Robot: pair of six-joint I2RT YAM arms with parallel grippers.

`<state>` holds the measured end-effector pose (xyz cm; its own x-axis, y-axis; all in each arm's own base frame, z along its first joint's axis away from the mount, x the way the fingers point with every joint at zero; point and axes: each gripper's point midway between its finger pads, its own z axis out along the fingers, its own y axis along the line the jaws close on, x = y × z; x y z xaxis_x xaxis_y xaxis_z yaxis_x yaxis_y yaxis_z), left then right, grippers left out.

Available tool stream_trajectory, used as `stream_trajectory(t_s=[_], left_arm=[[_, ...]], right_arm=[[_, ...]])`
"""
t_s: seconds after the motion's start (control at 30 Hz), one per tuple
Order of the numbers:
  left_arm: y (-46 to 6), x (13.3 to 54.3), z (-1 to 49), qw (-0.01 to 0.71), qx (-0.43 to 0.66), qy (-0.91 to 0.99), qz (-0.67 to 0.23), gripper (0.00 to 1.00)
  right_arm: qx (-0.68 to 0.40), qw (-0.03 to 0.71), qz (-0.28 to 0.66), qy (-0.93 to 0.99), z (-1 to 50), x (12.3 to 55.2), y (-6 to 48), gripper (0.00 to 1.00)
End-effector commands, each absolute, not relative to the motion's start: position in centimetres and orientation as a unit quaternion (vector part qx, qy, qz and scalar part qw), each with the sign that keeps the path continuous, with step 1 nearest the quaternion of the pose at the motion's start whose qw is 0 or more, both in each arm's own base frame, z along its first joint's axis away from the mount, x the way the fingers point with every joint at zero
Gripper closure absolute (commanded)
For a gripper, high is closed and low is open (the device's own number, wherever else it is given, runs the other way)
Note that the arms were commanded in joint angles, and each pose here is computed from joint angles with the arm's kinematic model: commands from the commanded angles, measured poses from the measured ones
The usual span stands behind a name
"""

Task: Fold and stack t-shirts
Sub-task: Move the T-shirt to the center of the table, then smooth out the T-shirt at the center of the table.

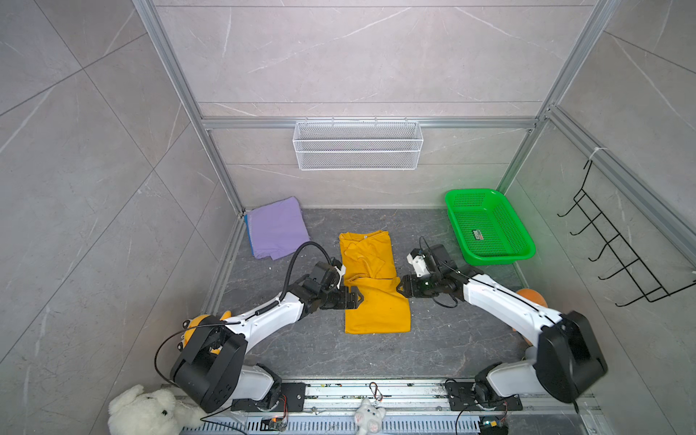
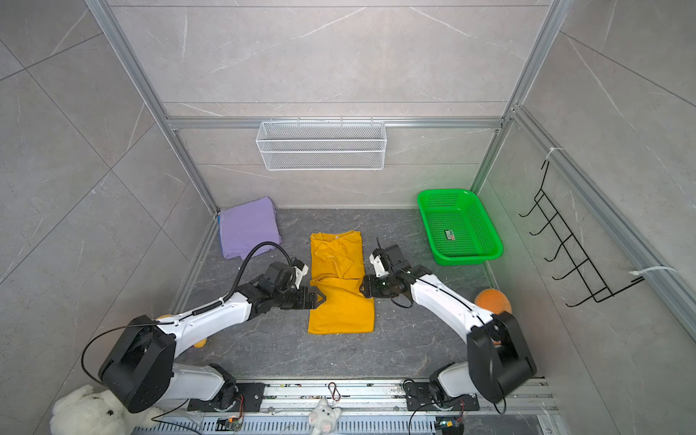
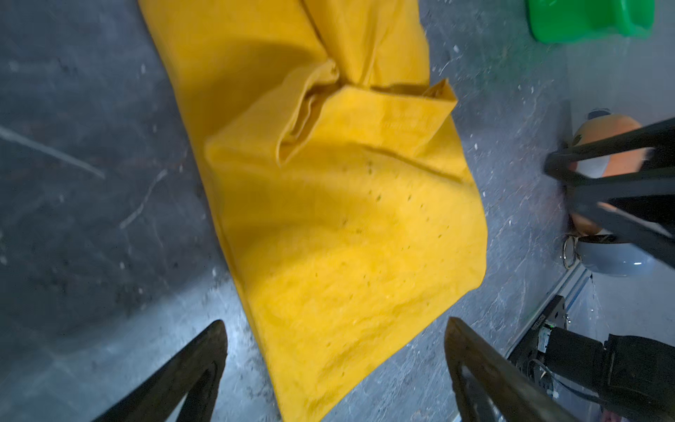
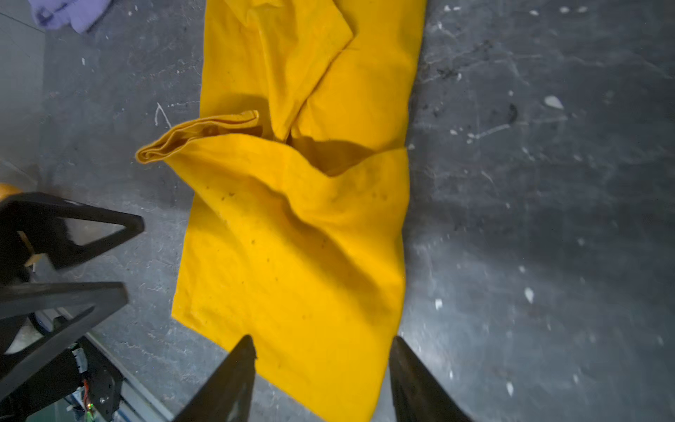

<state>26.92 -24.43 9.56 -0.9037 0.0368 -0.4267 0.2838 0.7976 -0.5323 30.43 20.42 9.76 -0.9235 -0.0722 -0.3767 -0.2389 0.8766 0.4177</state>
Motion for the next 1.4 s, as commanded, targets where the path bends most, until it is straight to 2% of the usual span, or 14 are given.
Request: stream_trajectory(t_s=[0.0, 0.1, 0.37, 0.57, 0.73, 0.83, 0.87, 1.1, 1.37], left_arm=[[-24.0, 29.1, 10.6, 0.217, 0.110, 0.918, -0.312, 0.10], [-23.1, 30.9, 11.0, 0.225, 0.102, 0.915, -0.320, 0.13], [-22.3, 32.7, 10.4, 0.218, 0.096, 0.915, -0.325, 0.15], [-22.6, 33.2, 9.6, 0.210, 0.095, 0.915, -0.331, 0.16], [-22.8, 33.8, 9.0, 0.205, 0.096, 0.916, -0.331, 0.20], [-22.8, 34.2, 9.1, 0.208, 0.098, 0.917, -0.326, 0.22], [-22.7, 34.4, 9.2, 0.211, 0.098, 0.918, -0.321, 0.23], [-22.1, 35.0, 10.1, 0.227, 0.117, 0.921, -0.293, 0.34], [-22.4, 35.6, 10.1, 0.225, 0.154, 0.920, -0.280, 0.33]], right_arm=[[-0.111, 0.157, 0.246, 0.950, 7.3, 32.6, 21.2, 0.49], [-0.109, 0.143, 0.246, 0.952, 5.5, 34.3, 21.1, 0.53], [-0.098, 0.146, 0.263, 0.949, 4.4, 36.5, 21.0, 0.54], [-0.089, 0.147, 0.275, 0.946, 4.1, 37.4, 20.8, 0.66], [-0.090, 0.144, 0.276, 0.946, 3.7, 38.1, 20.9, 0.82], [-0.092, 0.147, 0.274, 0.946, 3.8, 38.4, 21.0, 0.99], [-0.091, 0.154, 0.269, 0.946, 4.2, 38.5, 20.8, 1.00], [-0.105, 0.219, 0.291, 0.925, 10.5, 38.0, 20.9, 1.00], [-0.111, 0.227, 0.310, 0.916, 12.3, 38.1, 21.5, 1.00]])
